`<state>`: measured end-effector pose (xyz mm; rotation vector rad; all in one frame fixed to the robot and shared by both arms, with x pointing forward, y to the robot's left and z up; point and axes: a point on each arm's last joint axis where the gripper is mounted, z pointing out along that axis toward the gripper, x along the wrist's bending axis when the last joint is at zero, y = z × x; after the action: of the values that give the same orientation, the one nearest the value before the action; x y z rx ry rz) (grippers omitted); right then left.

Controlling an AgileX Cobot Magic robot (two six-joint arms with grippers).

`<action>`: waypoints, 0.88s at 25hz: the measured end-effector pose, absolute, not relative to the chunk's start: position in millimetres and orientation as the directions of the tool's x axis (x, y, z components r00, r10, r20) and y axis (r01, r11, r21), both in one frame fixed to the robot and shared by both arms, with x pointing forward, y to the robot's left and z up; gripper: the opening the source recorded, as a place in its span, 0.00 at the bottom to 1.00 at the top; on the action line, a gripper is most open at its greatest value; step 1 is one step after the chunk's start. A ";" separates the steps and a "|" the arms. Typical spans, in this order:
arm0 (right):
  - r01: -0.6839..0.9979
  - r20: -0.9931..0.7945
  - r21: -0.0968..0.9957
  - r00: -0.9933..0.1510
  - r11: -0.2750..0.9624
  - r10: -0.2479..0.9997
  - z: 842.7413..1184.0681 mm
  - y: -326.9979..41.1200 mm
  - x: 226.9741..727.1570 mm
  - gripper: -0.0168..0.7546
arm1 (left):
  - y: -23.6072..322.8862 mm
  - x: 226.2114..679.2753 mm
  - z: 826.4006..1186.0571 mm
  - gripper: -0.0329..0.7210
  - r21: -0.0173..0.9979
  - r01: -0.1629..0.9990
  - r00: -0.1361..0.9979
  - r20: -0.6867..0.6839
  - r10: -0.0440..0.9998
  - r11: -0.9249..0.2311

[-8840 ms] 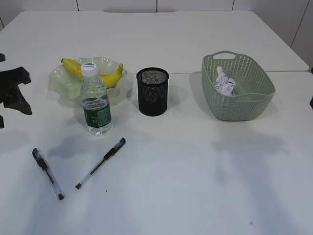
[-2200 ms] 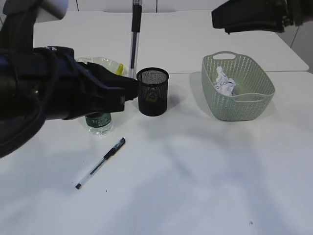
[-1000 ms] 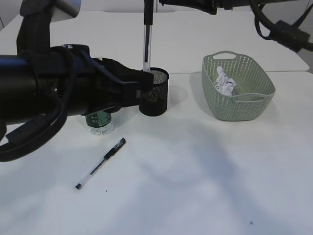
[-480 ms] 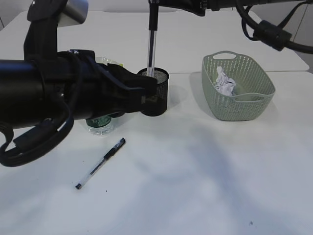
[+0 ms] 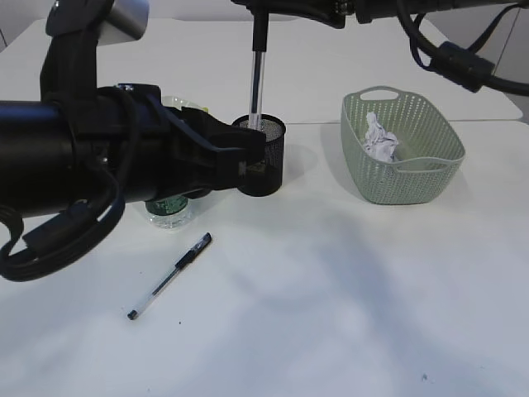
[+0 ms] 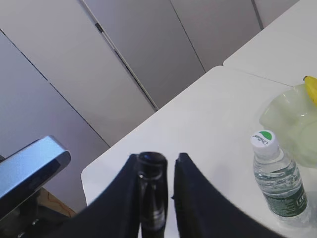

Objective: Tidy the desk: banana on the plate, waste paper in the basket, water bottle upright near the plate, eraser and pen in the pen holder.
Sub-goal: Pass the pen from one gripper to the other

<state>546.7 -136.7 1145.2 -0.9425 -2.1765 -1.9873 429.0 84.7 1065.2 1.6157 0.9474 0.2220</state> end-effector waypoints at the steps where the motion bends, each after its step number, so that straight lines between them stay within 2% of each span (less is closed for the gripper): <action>1: 0.459 0.425 0.888 -0.814 -0.009 0.396 1145.2 -136.7 546.6 0.24 | 84.7 429.0 1065.2 0.08 0.892 0.452 0.651 -0.345 0.676 0.020; 6: 0.457 0.423 0.889 -0.816 -0.008 0.395 1145.2 -136.6 546.5 0.13 | 84.7 429.0 1065.2 0.08 0.891 0.453 0.650 -0.347 0.676 0.022; 18: 0.457 0.423 0.889 -0.816 -0.008 0.395 1145.2 -136.6 546.5 0.10 | 84.7 429.0 1065.2 0.09 0.892 0.452 0.651 -0.346 0.675 0.021; 20: 0.457 0.423 0.889 -0.816 -0.008 0.395 1145.2 -136.6 546.5 0.10 | 84.6 428.9 1065.2 0.14 0.893 0.450 0.654 -0.342 0.675 0.017; 22: 0.457 0.423 0.889 -0.816 -0.008 0.395 1145.2 -136.6 546.5 0.10 | 84.6 428.9 1065.2 0.28 0.893 0.449 0.654 -0.341 0.675 0.016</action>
<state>546.5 -136.6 1145.2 -0.9366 -2.1778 -1.9868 428.9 84.6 1065.2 1.6189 0.9427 0.2244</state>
